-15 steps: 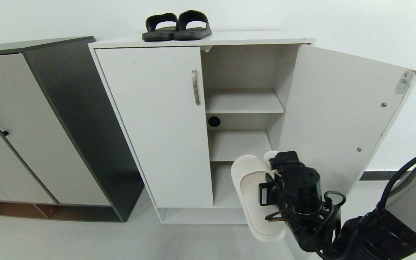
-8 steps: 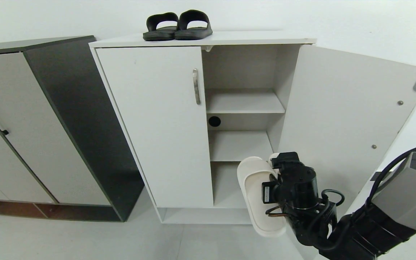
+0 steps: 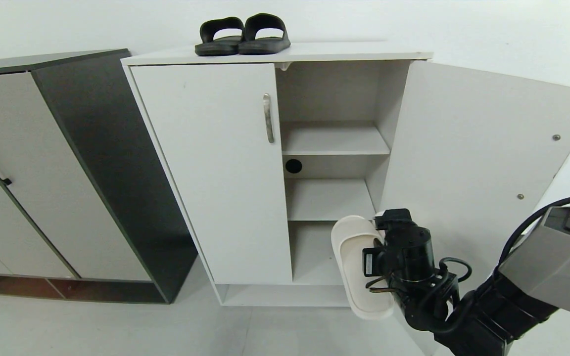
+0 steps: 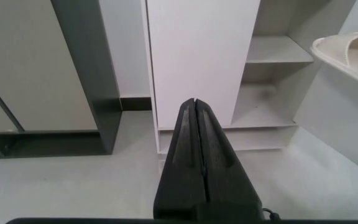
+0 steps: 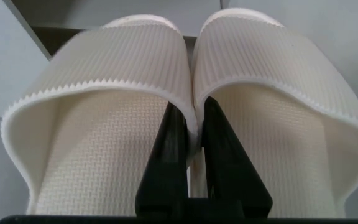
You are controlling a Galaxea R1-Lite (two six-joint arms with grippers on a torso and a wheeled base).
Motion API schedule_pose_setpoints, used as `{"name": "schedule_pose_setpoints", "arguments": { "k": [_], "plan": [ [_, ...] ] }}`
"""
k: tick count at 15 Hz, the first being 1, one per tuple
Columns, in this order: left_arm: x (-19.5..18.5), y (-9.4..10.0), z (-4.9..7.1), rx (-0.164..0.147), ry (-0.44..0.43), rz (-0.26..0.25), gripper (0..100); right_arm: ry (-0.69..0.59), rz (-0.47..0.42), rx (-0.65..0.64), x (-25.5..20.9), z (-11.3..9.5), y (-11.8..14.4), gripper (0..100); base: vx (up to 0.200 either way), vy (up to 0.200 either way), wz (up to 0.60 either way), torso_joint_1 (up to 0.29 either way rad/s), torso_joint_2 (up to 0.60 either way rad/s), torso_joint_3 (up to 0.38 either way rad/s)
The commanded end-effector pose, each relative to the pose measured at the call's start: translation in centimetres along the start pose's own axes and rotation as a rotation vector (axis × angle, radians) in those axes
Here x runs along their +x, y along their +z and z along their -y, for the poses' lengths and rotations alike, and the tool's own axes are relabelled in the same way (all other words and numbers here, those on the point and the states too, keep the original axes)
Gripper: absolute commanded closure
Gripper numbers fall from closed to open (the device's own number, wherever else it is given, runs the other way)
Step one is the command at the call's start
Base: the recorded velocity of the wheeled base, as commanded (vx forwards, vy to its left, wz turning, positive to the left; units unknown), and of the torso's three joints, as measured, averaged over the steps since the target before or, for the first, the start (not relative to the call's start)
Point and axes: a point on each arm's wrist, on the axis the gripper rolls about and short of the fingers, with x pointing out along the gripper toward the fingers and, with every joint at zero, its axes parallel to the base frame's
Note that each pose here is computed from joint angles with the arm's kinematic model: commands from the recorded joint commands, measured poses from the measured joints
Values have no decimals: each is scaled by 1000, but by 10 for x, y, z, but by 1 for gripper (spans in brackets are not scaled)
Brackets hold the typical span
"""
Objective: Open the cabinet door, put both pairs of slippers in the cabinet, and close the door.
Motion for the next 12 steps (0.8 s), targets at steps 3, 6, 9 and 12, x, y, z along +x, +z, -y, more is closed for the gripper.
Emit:
{"name": "schedule_pose_setpoints", "arguments": {
  "k": [3, 6, 9, 12],
  "plan": [
    [0, 0, 0, 2, 0, -1, 100, -27, -7, 0, 8, 5, -3, 100, 0, 0, 0, 0, 0, 0],
    [0, 0, 0, 0, 0, -3, 100, -29, -17, -8, 10, 5, -7, 100, 0, 0, 0, 0, 0, 0],
    [0, 0, 0, 0, 0, -3, 100, -20, -15, -8, 9, 2, -7, 100, 0, 0, 0, 0, 0, 0],
    [0, 0, 0, 2, 0, -3, 100, 49, 9, 1, -6, -18, -2, 100, 0, 0, 0, 0, 0, 0]
  ]
}}
